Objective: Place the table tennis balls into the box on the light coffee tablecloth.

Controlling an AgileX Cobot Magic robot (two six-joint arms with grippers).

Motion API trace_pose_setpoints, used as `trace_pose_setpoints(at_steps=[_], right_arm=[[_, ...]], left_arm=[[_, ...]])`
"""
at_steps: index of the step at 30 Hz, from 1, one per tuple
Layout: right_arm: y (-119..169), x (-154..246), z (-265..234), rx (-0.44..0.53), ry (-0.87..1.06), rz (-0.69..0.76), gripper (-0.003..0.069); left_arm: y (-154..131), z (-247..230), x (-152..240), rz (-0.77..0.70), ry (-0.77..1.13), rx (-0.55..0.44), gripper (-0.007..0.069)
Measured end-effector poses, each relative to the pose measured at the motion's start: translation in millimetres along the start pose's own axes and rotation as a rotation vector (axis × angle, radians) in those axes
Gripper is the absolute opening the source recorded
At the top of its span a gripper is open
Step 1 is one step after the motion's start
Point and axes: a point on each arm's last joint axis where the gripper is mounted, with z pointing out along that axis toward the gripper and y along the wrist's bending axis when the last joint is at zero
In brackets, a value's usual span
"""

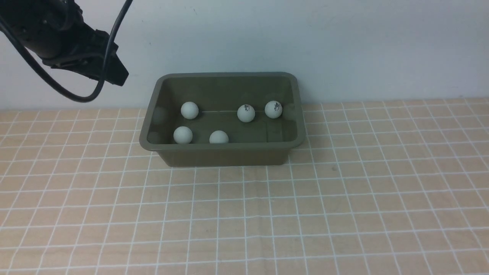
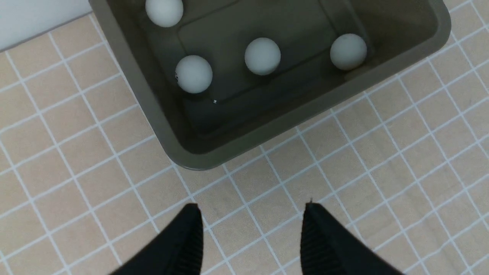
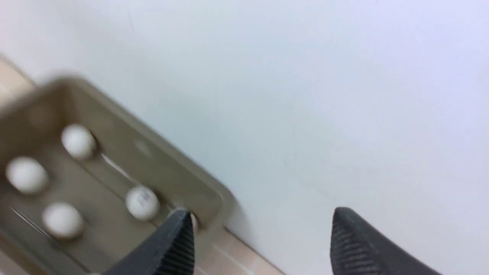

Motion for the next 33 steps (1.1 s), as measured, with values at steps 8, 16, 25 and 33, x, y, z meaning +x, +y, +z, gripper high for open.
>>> trace_pose_setpoints(at_steps=[8,16,25,33], right_arm=[[2.2,-18.3,-45.6,-0.085,-0.136,0.058,0.0430],[-16.3,-18.3,-92.0,0.032,-0.136,0.005,0.0431],[-38.8,-0.3,-138.5,0.159,-0.002,0.029,0.0423],[-17.0,26.0,-125.0,-0.002,0.075,0.045,0.0391]], left_arm=[[-2.9,-0.1,-1.5,-0.001,-0.017,0.033,0.0287],[-6.4,-0.3,-3.4,0.003,-0.037,0.072,0.0287],[-8.9,-0.6,-4.7,0.013,-0.052,0.098,0.0287],[-10.3,-0.8,-5.5,0.015,-0.061,0.113,0.0287]])
